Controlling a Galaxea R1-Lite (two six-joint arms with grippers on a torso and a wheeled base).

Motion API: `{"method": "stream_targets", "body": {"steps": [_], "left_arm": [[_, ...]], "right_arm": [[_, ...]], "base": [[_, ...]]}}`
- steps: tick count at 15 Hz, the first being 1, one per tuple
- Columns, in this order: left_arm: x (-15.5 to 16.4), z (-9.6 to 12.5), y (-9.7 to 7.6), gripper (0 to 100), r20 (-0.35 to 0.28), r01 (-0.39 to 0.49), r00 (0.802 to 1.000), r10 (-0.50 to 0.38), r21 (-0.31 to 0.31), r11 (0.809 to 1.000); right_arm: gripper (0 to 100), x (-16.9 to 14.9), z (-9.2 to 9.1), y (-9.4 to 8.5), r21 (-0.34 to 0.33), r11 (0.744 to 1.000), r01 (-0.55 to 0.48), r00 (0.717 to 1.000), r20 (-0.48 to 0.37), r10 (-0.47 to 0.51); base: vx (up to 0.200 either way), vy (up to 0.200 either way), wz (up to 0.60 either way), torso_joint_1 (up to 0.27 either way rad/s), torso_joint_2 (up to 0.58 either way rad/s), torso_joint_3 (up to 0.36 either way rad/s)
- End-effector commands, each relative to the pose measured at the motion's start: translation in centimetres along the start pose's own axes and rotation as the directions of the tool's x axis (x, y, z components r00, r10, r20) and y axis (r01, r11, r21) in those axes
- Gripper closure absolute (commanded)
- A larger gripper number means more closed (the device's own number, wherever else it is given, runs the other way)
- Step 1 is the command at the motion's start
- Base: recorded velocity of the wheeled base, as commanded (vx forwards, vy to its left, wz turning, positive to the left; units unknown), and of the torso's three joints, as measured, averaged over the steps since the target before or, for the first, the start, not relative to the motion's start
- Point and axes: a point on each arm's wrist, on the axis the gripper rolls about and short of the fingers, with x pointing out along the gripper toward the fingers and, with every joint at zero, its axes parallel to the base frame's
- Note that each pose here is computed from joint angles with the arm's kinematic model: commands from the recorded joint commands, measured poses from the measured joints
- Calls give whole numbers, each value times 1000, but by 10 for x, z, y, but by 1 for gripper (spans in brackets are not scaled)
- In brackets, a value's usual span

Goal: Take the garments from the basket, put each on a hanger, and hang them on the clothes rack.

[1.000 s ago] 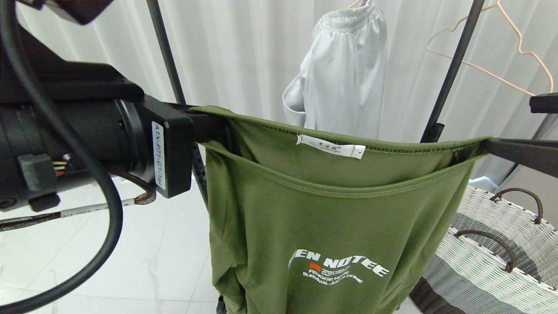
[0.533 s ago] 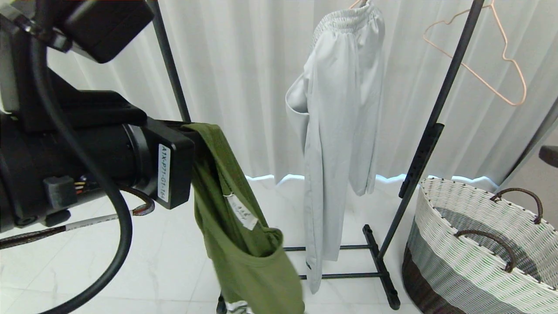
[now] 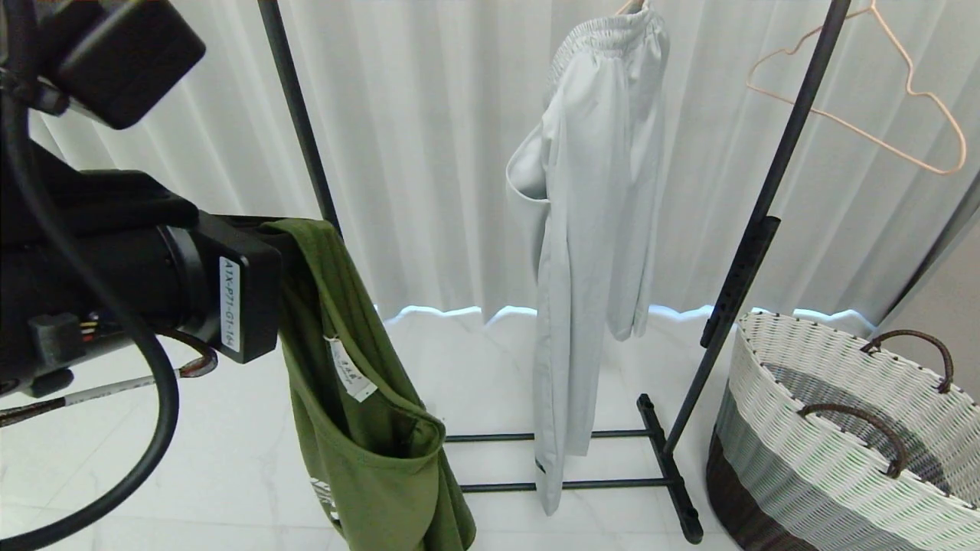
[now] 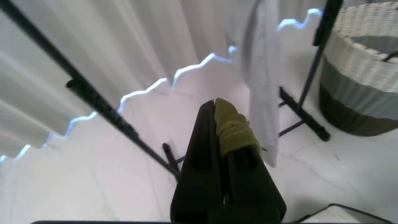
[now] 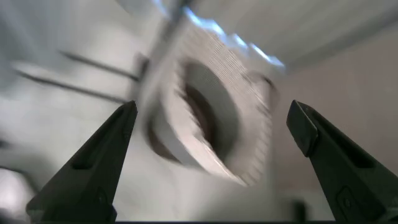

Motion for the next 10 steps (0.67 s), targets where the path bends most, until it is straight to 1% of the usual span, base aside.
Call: {"method": "stream_targets", "body": {"steps": [1,2,3,4,5,7,9,10], "left_arm": [[-5,-2,9,100,3,-37,999,37,-13,999],[-4,-2,12,100,1,-55,998,55,-17,998],[-5,-2,19,100,1,-89,996,89,-4,996],[-6,-3,24,100,-5,-113,994,113,24,993],[-6,-4,28,100,-9,-133,991,133,34,991],[-8,-4,31,100,-4,-146,989,147,31,989],[-10,-5,32,100,-1,-144,990,144,28,989],[-11,-5,32,100,2,-137,991,137,28,990]], "right_arm": [[0,-5,-26,-5,-36,993,113,990,-84,-115],[0,-5,-29,-4,-32,993,117,989,-83,-120],[0,-3,-33,-2,-22,992,123,990,-70,-124],[0,1,-34,-1,-8,991,134,990,-51,-134],[0,2,-32,-1,9,990,140,990,-28,-140],[0,6,-28,-2,41,989,141,990,-13,-141],[0,9,-26,-1,89,987,134,991,-9,-134],[0,9,-25,-1,116,987,115,993,0,-116]], "base": [[0,0,0,0,0,0],[0,0,0,0,0,0],[0,0,0,0,0,0],[0,0,0,0,0,0],[0,0,0,0,0,0],[0,0,0,13,-28,-35],[0,0,0,100,-300,-200],[0,0,0,134,-403,-261]]}}
